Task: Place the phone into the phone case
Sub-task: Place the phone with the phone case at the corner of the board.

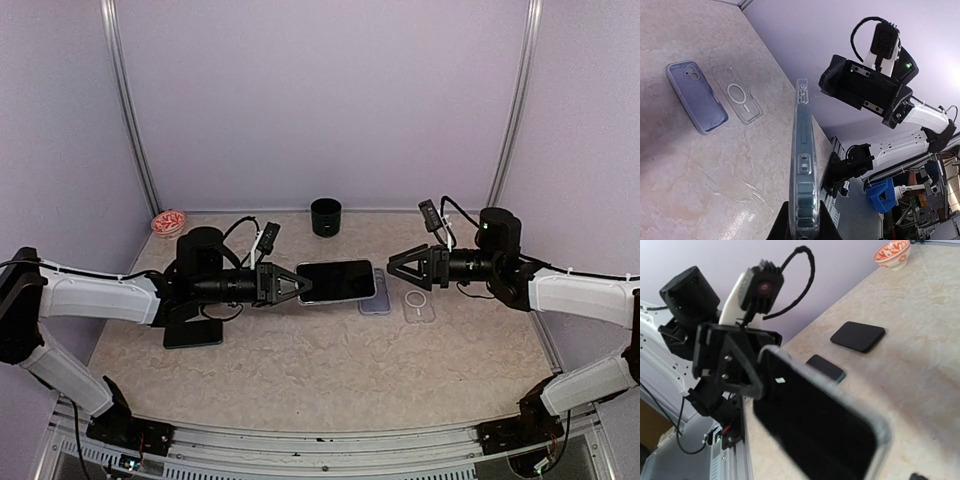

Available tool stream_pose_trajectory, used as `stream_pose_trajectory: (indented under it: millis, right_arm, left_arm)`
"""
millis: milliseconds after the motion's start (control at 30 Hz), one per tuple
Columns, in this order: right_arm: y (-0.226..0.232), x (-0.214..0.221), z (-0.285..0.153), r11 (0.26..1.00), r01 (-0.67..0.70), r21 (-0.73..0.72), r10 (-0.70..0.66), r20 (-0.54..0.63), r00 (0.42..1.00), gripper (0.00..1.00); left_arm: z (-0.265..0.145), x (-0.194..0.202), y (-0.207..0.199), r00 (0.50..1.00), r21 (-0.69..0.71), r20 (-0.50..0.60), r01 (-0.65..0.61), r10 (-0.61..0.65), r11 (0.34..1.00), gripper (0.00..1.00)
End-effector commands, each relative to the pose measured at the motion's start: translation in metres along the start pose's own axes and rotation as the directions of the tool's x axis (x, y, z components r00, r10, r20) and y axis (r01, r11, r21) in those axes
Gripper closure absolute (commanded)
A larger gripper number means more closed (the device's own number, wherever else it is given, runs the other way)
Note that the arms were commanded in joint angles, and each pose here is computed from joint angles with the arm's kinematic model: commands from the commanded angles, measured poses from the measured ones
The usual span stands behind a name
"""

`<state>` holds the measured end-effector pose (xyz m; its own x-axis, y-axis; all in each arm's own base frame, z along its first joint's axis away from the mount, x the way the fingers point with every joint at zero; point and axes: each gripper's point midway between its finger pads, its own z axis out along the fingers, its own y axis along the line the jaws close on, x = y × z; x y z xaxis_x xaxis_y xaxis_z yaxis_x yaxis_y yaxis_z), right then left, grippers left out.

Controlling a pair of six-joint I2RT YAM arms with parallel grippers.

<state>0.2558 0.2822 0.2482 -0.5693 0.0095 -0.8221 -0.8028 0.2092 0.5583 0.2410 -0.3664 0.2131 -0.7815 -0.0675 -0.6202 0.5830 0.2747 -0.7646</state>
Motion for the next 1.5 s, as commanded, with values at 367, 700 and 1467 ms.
stream_pose_trajectory:
  millis: [367, 700, 1467]
  right_arm:
    - [-0.016, 0.010, -0.005, 0.996, -0.051, 0.074, 0.051, 0.007, 0.999, 0.07]
    - [-0.020, 0.013, -0.005, 0.993, -0.066, 0.098, 0.065, 0.007, 0.998, 0.07]
    - [-0.029, 0.018, -0.009, 0.983, -0.094, 0.158, 0.092, 0.018, 0.996, 0.00]
  left_arm:
    - [-0.021, -0.038, 0.049, 0.983, -0.125, 0.155, 0.122, -0.102, 0.985, 1.00]
    - [-0.035, -0.073, 0.078, 0.956, -0.173, 0.263, 0.179, -0.130, 0.969, 1.00]
    - [-0.074, -0.134, 0.160, 0.858, -0.260, 0.469, 0.358, -0.207, 0.897, 1.00]
